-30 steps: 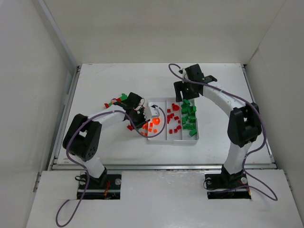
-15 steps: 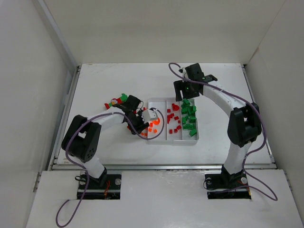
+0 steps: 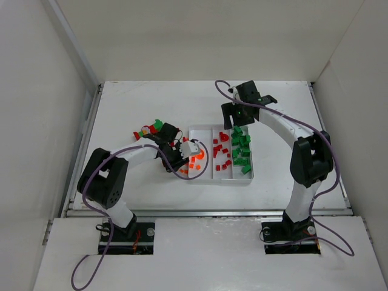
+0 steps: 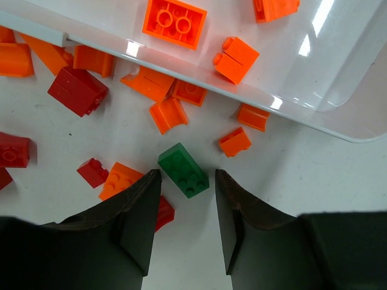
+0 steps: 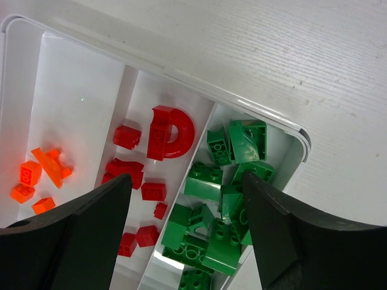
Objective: Sort the legos into containers by color
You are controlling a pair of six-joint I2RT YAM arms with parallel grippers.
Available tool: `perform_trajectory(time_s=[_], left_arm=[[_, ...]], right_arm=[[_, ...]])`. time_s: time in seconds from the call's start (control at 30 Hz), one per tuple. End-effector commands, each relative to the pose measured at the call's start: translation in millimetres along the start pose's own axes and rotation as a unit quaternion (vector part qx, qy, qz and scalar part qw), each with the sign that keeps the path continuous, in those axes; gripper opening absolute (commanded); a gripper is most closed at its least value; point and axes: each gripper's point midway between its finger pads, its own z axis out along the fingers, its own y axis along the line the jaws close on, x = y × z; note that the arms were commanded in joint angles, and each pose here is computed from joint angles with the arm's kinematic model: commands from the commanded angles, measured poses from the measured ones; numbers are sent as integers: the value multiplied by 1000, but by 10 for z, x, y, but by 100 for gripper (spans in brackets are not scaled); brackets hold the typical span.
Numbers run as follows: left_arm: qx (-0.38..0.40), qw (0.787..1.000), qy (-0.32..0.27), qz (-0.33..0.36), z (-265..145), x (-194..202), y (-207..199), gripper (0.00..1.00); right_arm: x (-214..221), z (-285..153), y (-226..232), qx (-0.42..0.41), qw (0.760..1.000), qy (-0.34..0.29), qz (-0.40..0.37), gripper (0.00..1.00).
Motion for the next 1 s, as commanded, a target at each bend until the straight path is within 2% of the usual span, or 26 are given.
perform_trajectory(time_s=[0.0, 0.1, 0.23, 0.27, 0.33, 0.53, 0.67, 0.83, 0.9, 0.97], left_arm=[[4, 1000, 19, 2, 39, 124, -57, 37], [-3, 1000, 17, 10, 58, 131, -29, 33], [-1, 1000, 20, 9, 106, 148, -23, 19], [0, 1000, 13, 11, 114, 116, -19, 10], [0, 1000, 12, 5, 114, 116, -24, 0], [3, 1000, 16, 4, 115, 165, -64, 0], [-25, 1000, -3, -5, -44, 42, 56, 0], [-84, 995, -56, -1, -402, -159, 232, 0], [-96, 993, -71, 4, -478, -208, 244, 0], [-114, 988, -100, 15, -636, -337, 264, 0]], right_arm=[[-151, -71, -2, -1, 1000, -20, -6, 79], [-151, -71, -2, -1, 1000, -20, -6, 79], [-187, -87, 3, -1, 1000, -25, -6, 79], [-208, -122, 8, -2, 1000, -29, -7, 79], [-208, -122, 8, -2, 1000, -29, -7, 79], [-266, -225, 3, 2, 999, -39, -12, 79], [-388, -371, 23, 1, 998, -59, -18, 79], [-552, -591, 95, -13, 994, -101, -28, 79], [-573, -652, 135, -23, 993, -113, -30, 85], [-578, -759, 210, -43, 990, -130, -34, 87]])
